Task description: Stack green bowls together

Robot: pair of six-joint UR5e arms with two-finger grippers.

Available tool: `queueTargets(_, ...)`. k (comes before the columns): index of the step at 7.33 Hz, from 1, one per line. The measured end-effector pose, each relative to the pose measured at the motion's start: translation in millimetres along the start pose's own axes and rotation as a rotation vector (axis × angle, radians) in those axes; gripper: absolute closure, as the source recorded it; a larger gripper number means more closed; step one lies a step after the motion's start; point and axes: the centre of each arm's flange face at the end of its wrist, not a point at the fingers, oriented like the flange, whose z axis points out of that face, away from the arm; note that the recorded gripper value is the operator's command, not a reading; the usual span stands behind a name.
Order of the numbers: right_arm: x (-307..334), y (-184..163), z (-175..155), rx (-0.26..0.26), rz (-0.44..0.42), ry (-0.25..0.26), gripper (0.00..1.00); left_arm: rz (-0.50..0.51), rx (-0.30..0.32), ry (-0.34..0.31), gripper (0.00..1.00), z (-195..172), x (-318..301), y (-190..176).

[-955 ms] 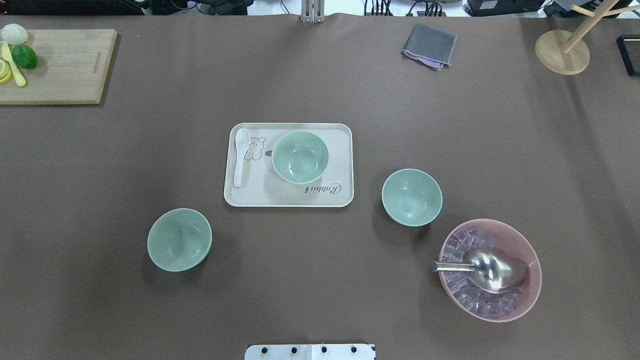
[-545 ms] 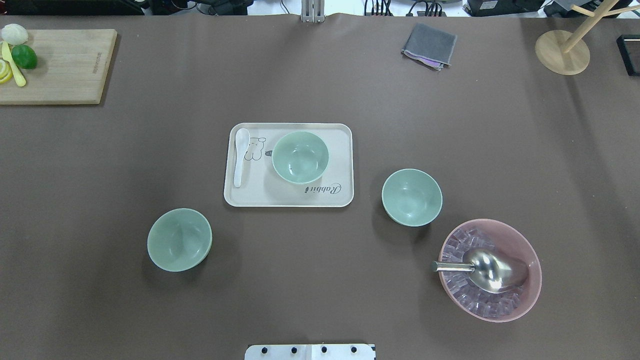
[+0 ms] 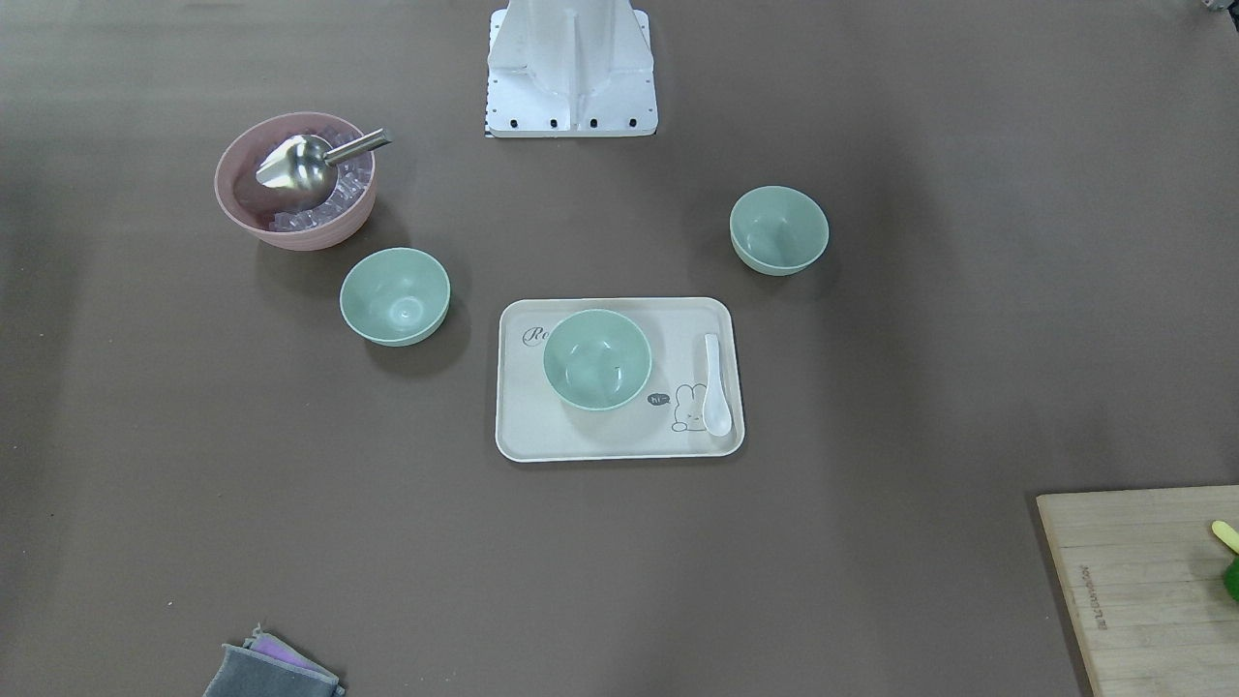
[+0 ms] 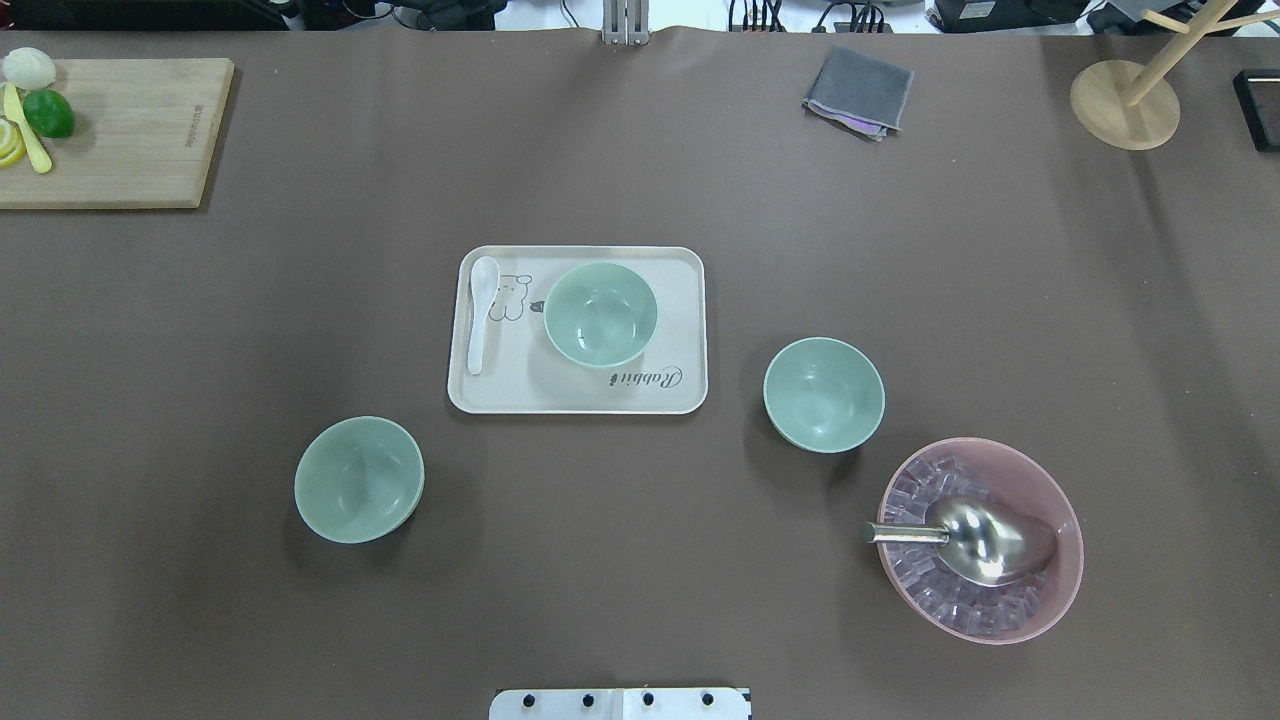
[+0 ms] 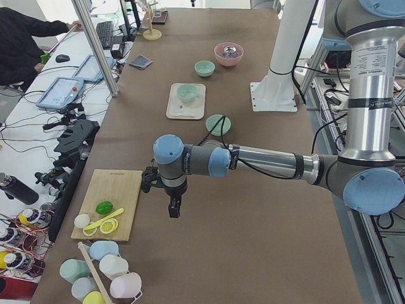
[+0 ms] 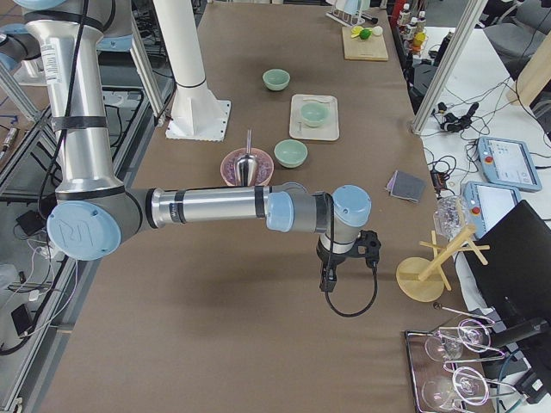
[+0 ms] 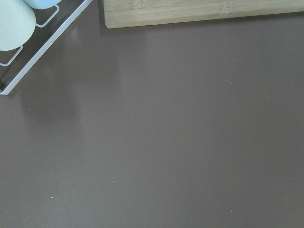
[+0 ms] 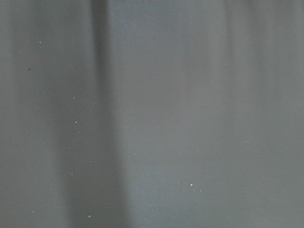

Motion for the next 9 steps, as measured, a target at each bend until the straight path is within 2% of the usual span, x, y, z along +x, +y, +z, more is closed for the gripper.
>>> queueTargets(9, -4.5, -2.0, -4.9, 0.009, 0.001, 0.001, 0.0, 0.001, 0.001, -0.003, 0.02, 0.8, -0.9, -1.1)
